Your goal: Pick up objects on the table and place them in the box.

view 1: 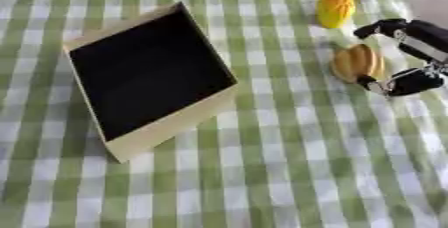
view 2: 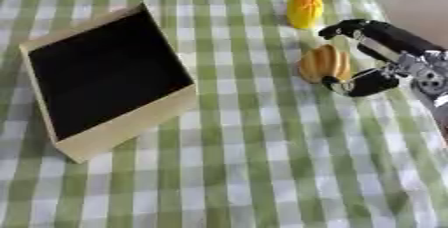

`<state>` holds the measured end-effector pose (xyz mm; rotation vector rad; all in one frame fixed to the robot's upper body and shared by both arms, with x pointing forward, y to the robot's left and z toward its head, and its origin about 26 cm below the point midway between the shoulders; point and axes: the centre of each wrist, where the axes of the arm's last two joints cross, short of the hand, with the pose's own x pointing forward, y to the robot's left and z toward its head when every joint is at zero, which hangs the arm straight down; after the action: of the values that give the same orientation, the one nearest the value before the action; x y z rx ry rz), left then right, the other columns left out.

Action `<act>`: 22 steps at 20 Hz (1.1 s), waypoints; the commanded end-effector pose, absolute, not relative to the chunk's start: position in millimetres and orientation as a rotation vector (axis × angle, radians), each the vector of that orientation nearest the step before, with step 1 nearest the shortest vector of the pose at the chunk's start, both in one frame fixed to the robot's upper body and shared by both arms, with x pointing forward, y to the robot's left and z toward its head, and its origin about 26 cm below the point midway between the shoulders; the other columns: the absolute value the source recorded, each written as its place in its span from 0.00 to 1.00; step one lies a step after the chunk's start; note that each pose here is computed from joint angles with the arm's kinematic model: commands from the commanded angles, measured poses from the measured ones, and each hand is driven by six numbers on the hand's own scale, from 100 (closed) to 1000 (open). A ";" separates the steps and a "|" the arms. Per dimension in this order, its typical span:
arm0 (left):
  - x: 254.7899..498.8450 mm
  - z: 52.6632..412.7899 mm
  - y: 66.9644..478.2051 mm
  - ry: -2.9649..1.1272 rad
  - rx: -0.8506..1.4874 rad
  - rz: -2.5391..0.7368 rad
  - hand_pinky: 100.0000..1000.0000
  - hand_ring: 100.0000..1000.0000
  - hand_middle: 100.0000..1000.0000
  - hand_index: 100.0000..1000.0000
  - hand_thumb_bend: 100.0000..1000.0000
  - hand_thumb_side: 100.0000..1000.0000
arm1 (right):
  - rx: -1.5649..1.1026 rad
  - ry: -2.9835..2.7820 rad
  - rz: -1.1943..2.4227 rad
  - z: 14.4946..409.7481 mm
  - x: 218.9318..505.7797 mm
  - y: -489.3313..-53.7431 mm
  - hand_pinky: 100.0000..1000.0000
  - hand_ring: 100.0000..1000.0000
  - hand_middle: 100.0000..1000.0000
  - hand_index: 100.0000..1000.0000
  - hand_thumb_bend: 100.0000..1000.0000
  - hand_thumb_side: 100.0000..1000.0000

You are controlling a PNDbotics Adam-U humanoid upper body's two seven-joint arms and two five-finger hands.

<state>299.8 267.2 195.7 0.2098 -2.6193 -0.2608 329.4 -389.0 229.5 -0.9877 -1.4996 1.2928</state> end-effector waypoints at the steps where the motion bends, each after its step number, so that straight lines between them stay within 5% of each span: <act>1: 297.9 202.3 267.0 -2.641 0.215 -0.278 0.76 0.67 0.77 0.83 0.00 0.69 | -1.040 -1.488 1.293 236.5 330.4 -395.6 0.94 0.91 0.80 0.90 0.27 0.05; 8: 297.7 201.5 266.9 -2.636 0.216 -0.276 0.76 0.67 0.77 0.83 0.00 0.70 | -1.035 -1.481 1.329 235.3 329.7 -393.4 0.94 0.90 0.74 0.86 0.26 0.07; 13: 297.7 201.2 266.7 -2.632 0.214 -0.278 0.76 0.67 0.77 0.83 0.00 0.70 | -1.052 -1.538 1.284 236.2 329.3 -390.6 0.92 0.87 0.60 0.75 0.16 0.07; 17: 297.7 200.9 266.1 -2.628 0.209 -0.281 0.76 0.67 0.77 0.83 0.00 0.70 | -1.055 -1.572 1.235 235.3 329.4 -389.1 0.91 0.87 0.58 0.72 0.00 0.09; 22: 297.5 200.6 266.7 -2.624 0.209 -0.283 0.76 0.67 0.78 0.83 0.00 0.69 | -1.028 -1.563 1.224 234.0 328.2 -388.7 0.91 0.86 0.56 0.69 0.00 0.10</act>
<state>299.8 266.7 195.3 0.2086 -2.6054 -0.2718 330.9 -388.2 222.9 -1.0081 -1.5495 1.2193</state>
